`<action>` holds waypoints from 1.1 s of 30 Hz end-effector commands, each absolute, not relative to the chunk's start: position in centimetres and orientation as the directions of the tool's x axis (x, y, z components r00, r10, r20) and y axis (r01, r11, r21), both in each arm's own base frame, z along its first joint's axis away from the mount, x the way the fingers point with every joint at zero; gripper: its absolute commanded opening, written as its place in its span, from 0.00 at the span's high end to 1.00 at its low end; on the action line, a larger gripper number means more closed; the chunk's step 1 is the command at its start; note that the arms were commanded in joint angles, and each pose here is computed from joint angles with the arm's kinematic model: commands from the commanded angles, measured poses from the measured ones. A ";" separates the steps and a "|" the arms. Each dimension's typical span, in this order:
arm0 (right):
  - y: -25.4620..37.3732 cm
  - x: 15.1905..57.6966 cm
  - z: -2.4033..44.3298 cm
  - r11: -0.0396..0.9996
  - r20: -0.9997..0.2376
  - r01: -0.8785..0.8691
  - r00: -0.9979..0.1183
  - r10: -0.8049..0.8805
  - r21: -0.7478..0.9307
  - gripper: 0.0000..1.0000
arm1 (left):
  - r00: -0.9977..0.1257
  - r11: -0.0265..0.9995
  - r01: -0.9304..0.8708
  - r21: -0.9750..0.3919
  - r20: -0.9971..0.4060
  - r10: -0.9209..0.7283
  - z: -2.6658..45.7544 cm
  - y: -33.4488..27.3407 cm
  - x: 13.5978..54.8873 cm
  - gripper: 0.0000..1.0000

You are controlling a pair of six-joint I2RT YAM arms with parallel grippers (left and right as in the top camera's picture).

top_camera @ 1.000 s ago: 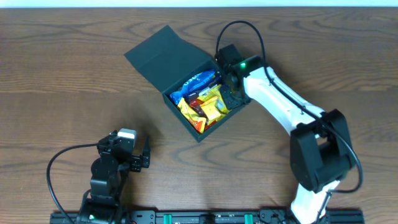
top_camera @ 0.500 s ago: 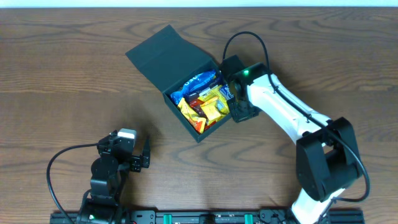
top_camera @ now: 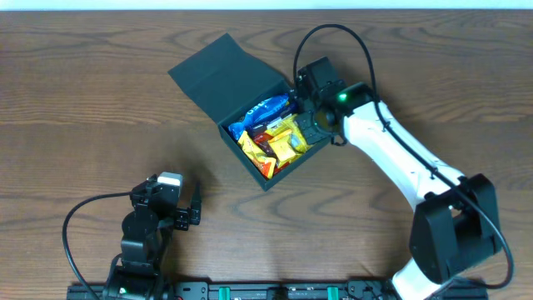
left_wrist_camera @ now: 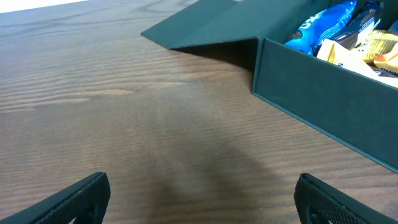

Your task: Pack container

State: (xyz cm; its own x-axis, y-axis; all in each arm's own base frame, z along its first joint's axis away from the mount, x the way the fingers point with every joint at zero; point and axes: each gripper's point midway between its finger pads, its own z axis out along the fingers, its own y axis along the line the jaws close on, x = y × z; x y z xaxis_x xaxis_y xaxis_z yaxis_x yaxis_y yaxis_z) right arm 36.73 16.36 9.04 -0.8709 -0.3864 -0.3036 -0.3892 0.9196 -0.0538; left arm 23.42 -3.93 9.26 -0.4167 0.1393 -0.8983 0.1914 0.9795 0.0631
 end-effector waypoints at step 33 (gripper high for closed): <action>21.4 34.5 9.1 0.908 -0.323 -0.391 -0.888 -0.328 0.150 0.99 | -0.442 0.980 0.184 0.077 -0.884 0.153 7.9 -3.6 23.1 0.05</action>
State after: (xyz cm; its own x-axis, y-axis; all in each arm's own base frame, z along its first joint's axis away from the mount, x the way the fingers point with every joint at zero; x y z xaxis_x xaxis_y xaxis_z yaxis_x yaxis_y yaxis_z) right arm 34.15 20.08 6.73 -0.8959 -0.3431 -0.2823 -0.3829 0.9185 0.0986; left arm 23.42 -3.93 9.26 -0.4167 0.1393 -0.8983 0.1914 0.9795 0.0631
